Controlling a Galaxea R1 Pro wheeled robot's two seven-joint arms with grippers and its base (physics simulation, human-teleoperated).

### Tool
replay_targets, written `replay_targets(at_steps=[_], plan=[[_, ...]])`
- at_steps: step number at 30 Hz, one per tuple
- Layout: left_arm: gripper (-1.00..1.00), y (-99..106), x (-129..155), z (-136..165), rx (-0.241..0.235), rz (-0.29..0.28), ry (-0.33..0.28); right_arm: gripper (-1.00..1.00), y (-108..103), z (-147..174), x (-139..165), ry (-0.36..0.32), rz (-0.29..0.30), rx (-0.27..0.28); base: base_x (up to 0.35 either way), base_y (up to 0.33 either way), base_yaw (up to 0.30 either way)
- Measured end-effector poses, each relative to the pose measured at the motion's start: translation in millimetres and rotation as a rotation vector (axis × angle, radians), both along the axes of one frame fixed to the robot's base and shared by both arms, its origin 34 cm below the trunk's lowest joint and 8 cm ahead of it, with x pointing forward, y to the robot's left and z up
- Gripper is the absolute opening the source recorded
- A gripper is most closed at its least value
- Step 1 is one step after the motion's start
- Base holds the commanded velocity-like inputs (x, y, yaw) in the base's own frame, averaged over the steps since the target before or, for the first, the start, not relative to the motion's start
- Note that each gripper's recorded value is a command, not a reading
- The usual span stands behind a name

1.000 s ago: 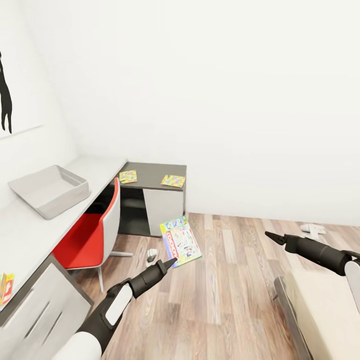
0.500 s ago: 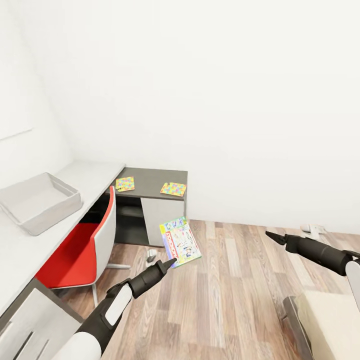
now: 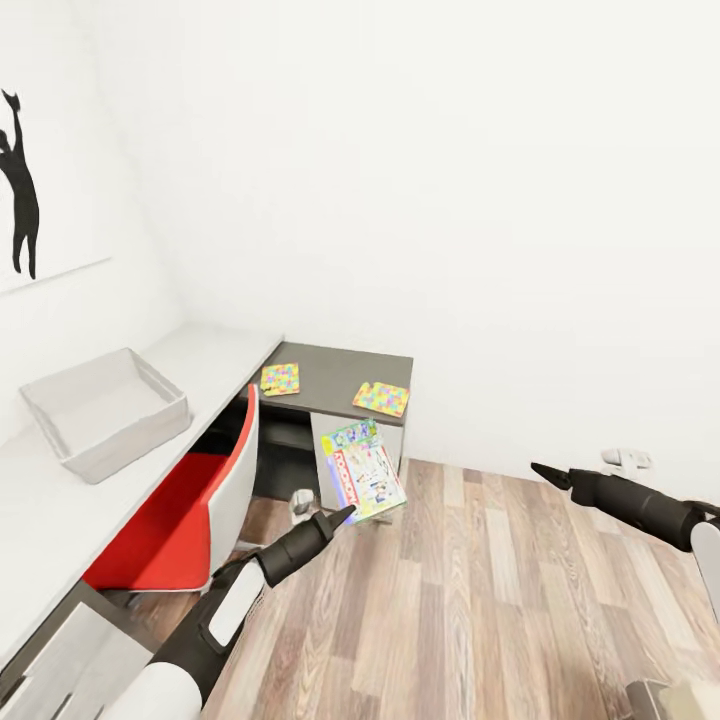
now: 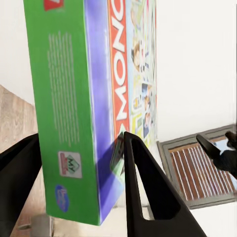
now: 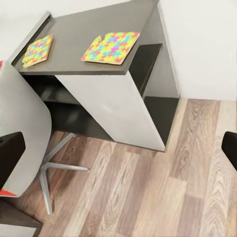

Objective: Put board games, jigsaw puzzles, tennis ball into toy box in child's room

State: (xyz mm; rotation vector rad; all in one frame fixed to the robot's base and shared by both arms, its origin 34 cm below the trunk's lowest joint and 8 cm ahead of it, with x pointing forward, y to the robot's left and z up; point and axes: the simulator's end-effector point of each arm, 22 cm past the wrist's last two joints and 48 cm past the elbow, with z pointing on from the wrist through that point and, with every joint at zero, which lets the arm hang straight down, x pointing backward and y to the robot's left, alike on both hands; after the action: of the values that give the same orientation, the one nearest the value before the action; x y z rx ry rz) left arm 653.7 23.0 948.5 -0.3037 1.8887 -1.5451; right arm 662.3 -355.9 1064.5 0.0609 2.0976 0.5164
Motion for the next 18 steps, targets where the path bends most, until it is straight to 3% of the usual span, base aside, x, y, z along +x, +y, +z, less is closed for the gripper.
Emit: replay_targets(at_steps=[6, 11, 14, 18], plan=[[-1.0, -12.2, -1.0, 70.9, -0.043, -0.089, -0.102, 1.0, -1.3, 0.4, 0.0, 0.0, -0.001, -0.002, 0.332, -0.092, 0.29], [-1.0, -14.9, -0.8, 121.1, 0.037, -0.126, -0.157, 1.0, -0.3, 0.2, 0.0, -0.001, -0.001, 0.0, 0.329, -0.107, 0.293], [-1.0, -13.7, -2.8, 134.1, 0.083, -0.122, -0.167, 1.0, 0.5, -0.1, 0.1, 0.0, 0.0, 0.002, 0.319, -0.061, 0.294], [-1.0, -14.3, -5.9, 148.4, 0.107, -0.119, -0.186, 1.0, 0.9, -0.5, 0.3, 0.0, 0.0, 0.002, 0.255, -0.028, 0.295]])
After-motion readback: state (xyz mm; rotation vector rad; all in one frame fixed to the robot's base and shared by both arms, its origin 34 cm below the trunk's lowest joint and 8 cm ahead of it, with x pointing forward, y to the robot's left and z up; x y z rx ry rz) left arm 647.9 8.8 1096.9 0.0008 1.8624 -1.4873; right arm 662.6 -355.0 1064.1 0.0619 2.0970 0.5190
